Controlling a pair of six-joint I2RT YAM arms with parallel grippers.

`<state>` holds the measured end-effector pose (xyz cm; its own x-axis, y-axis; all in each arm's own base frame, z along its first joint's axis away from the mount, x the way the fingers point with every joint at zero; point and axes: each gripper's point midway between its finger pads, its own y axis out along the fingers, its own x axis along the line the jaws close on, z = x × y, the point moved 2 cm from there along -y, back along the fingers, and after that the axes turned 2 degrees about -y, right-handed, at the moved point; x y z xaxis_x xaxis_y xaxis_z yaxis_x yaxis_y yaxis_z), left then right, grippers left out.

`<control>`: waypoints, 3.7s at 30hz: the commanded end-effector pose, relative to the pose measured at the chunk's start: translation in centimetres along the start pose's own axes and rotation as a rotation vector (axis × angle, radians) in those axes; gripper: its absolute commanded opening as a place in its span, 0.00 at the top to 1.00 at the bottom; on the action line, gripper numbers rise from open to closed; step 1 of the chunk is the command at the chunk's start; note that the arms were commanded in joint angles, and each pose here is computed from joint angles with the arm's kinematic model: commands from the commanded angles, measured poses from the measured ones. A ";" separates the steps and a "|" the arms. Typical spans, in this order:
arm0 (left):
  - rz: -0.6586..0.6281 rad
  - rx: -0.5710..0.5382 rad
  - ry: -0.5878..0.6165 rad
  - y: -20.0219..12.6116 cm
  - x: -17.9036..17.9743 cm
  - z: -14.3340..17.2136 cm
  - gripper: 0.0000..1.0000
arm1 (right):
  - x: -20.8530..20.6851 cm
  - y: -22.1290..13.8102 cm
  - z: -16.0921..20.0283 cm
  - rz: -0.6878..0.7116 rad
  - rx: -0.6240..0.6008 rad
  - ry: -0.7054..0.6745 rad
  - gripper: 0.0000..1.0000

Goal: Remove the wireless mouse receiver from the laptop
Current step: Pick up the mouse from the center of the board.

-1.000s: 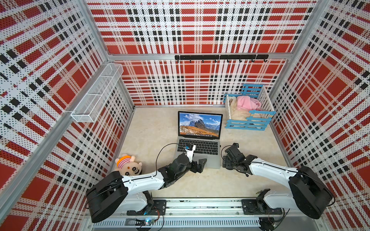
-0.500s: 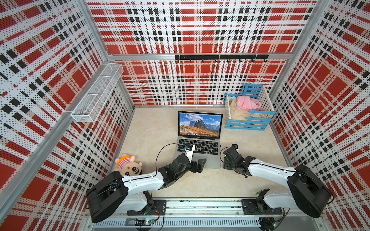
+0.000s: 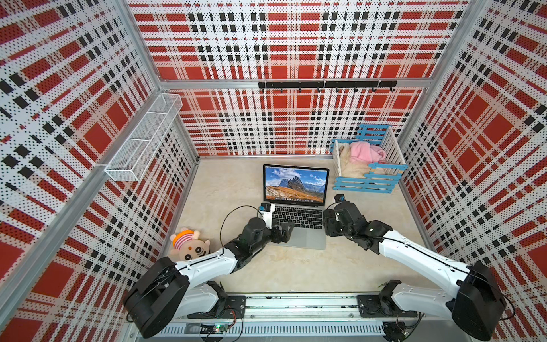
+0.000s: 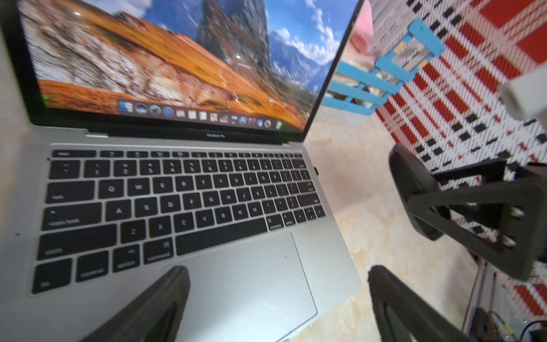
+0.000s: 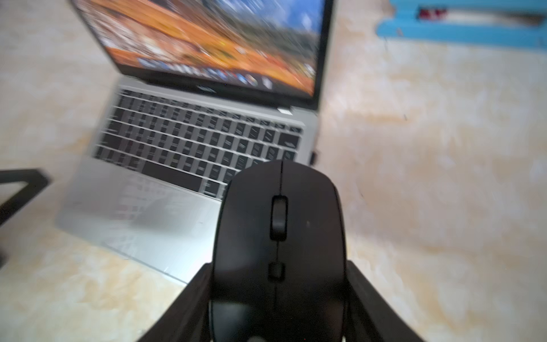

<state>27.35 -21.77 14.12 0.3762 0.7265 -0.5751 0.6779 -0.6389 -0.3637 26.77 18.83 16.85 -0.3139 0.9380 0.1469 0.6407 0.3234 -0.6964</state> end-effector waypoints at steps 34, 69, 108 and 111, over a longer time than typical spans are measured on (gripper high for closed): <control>0.239 -0.227 0.389 -5.8 -6.3 -11.0 0.05 | 10.2 -2.3 -4.9 -0.753 -0.002 -0.385 0.46; 0.653 -0.103 1.439 -11.8 -11.8 -5.4 0.27 | 18.1 -9.5 -5.0 -1.499 0.231 -0.287 0.50; 0.652 -0.118 1.248 -10.6 -12.5 -7.2 1.00 | 15.6 -7.1 -9.0 -1.288 0.070 -0.231 0.01; 0.611 -0.155 1.136 -10.5 -12.6 -9.1 1.00 | 10.7 -6.7 -13.3 -1.008 -0.154 -0.160 0.00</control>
<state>19.82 -22.09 29.58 0.9066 0.0790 0.4146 0.1829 -0.9588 -0.2173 24.07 31.36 28.47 -0.7550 -0.0287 0.6551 -0.2240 0.9503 -0.2164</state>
